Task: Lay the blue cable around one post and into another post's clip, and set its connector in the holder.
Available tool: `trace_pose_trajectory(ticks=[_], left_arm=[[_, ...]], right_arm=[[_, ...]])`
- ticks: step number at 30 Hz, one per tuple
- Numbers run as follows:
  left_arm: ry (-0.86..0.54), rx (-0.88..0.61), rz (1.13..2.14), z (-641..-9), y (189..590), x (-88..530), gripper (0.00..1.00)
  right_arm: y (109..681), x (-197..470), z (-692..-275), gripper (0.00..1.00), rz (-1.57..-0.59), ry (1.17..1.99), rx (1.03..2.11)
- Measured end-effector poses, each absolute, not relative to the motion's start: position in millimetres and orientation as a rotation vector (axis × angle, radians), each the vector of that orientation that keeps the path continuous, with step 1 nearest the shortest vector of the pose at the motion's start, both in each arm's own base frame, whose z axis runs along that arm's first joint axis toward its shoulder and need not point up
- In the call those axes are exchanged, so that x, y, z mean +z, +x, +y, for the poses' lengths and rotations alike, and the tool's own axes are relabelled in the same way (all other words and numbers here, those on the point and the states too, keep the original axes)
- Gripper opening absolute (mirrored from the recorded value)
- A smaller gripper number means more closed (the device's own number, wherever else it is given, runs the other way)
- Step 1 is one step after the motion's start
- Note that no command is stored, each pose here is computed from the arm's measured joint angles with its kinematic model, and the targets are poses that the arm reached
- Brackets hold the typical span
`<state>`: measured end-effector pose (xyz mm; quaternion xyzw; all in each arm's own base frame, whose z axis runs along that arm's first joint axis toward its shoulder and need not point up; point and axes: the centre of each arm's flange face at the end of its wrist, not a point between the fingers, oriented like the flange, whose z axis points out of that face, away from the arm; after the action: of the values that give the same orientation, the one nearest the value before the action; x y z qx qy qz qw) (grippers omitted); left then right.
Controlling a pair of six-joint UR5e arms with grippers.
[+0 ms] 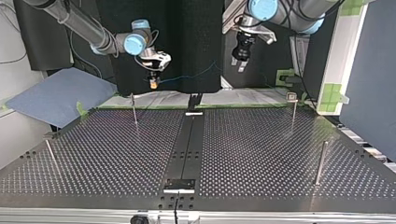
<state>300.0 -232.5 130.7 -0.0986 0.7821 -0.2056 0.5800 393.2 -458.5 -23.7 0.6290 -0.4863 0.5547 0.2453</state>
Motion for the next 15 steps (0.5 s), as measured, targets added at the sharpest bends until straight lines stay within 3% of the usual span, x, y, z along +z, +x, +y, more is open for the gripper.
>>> trace_pose_trajectory(ticks=[15], left_arm=[[-0.204, -0.381, 1.797, -220.9, 285.1, 118.8, 1.00]], right_arm=[[409.4, 54.8, -477.4, 0.00, -1.239, 1.695, 1.646]])
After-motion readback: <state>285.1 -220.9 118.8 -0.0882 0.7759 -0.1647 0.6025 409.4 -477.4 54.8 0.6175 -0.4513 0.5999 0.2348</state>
